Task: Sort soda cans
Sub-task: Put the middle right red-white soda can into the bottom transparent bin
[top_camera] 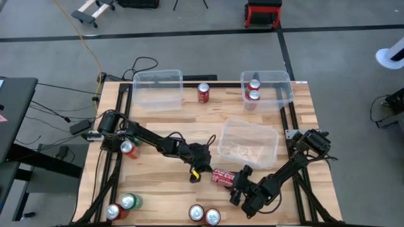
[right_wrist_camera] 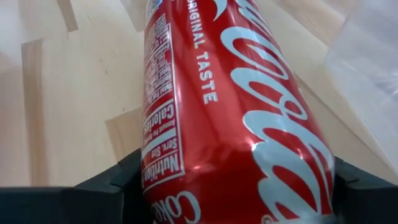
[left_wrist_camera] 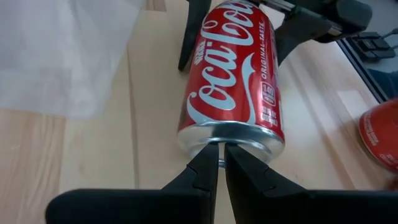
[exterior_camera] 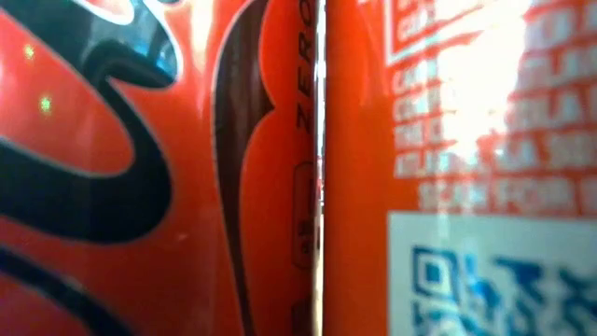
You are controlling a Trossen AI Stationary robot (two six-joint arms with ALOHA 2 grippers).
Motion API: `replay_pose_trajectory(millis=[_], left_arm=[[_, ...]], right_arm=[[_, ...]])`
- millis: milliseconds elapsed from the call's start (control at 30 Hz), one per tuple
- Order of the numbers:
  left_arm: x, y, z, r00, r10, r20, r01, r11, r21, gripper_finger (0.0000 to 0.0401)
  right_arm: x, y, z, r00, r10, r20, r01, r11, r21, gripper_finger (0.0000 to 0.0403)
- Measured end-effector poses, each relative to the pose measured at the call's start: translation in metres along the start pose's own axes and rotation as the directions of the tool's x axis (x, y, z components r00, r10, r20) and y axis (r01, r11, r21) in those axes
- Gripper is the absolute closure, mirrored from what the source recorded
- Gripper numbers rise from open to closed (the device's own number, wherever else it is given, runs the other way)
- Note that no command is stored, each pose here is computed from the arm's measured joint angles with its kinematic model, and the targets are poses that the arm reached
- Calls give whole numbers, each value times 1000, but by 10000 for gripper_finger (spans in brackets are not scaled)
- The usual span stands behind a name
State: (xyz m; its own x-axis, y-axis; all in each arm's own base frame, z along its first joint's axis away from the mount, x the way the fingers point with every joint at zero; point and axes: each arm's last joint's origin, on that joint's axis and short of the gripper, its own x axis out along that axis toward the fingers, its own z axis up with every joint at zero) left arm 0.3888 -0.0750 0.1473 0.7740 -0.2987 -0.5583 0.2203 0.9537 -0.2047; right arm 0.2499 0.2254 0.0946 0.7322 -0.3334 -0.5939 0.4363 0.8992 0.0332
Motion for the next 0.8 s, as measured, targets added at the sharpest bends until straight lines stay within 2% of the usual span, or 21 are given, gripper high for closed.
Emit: replay_pose_trajectory(millis=[167,333,467,800], left_arm=[[0,0,0,1000,-2,-2,2,1000,0,376],[0,2,0,1000,23,-3,-23,1000,-3,376],[0,1,-1,1000,11,-8,-11,1000,-2,376],[0,1,-2,1000,11,-18,-11,1000,-3,376]], right_arm=[[-14,5,14,1000,5,-29,-7,997,-70,105],[-45,4,46,995,8,-99,-20,992,-128,105],[-75,2,72,994,32,-108,-49,986,-162,105],[-140,-31,129,995,52,-89,-62,991,-120,105]])
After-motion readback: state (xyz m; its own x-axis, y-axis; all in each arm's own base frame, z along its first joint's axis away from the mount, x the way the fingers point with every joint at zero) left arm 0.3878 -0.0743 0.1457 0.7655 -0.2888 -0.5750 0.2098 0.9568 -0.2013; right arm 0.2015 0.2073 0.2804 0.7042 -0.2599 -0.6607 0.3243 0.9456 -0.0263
